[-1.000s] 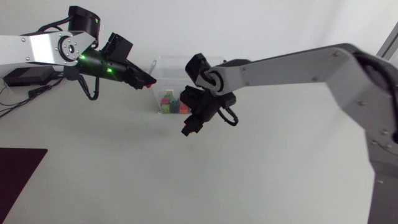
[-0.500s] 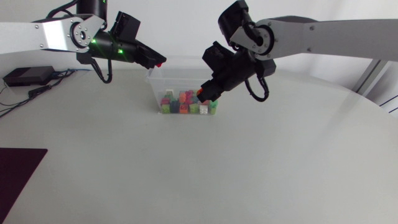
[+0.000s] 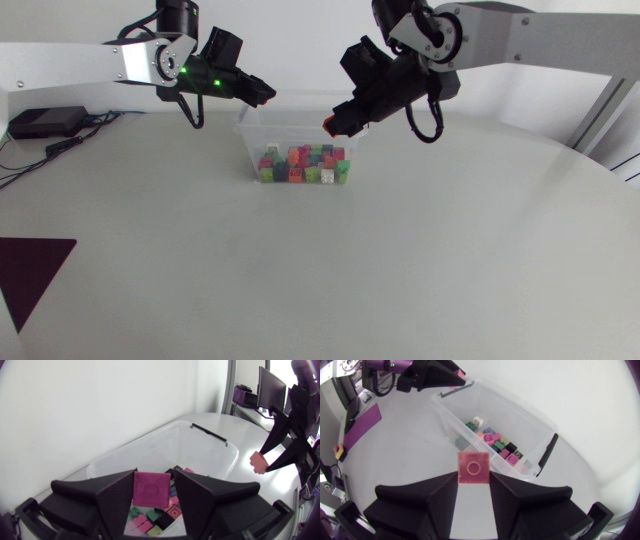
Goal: Place the duplo bricks in the container
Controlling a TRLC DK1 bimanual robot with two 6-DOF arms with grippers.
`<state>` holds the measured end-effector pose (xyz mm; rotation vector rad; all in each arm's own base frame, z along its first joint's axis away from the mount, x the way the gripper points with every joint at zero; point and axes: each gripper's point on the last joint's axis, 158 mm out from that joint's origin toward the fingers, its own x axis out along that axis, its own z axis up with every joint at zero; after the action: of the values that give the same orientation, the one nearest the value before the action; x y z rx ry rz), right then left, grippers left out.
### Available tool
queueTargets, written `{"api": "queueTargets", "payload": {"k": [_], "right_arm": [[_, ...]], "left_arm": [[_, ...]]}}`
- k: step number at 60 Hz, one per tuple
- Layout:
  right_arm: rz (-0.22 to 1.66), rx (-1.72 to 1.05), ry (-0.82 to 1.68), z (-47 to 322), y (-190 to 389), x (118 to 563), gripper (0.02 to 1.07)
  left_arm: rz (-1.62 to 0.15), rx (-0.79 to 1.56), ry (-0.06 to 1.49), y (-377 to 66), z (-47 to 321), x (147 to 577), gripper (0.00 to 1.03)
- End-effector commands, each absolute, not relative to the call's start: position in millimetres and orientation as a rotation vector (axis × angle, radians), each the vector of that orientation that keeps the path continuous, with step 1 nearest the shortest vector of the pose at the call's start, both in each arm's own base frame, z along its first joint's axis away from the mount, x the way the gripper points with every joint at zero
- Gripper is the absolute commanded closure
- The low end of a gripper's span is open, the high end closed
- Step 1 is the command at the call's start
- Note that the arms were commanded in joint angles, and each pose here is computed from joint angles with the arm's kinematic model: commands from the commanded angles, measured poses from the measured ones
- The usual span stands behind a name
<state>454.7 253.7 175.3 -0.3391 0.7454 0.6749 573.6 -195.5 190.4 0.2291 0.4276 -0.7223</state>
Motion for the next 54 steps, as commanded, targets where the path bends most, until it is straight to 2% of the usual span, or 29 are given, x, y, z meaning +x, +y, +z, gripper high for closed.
{"api": "queueTargets", "payload": {"k": [1,2,19,29,54], "right_arm": [[0.654,-0.294,0.675,209.9,250.7,463.9,0.8],[0.654,-0.291,0.673,210.8,250.6,464.9,0.8],[0.628,-0.262,0.634,218.7,248.9,496.4,0.8],[0.617,-0.246,0.614,221.5,248.4,519.3,0.8],[0.616,-0.209,0.617,206.6,261.7,550.3,0.8]], "left_arm": [[-0.694,0.212,0.425,-200.6,188.0,588.7,0.09],[-0.689,0.213,0.423,-200.7,188.6,589.7,0.04],[-0.658,0.218,0.411,-195.6,201.8,583.1,0.04],[-0.643,0.221,0.406,-185.3,215.3,565.4,0.04],[-0.587,0.221,0.42,-150.7,224.2,533.3,0.04]]}}
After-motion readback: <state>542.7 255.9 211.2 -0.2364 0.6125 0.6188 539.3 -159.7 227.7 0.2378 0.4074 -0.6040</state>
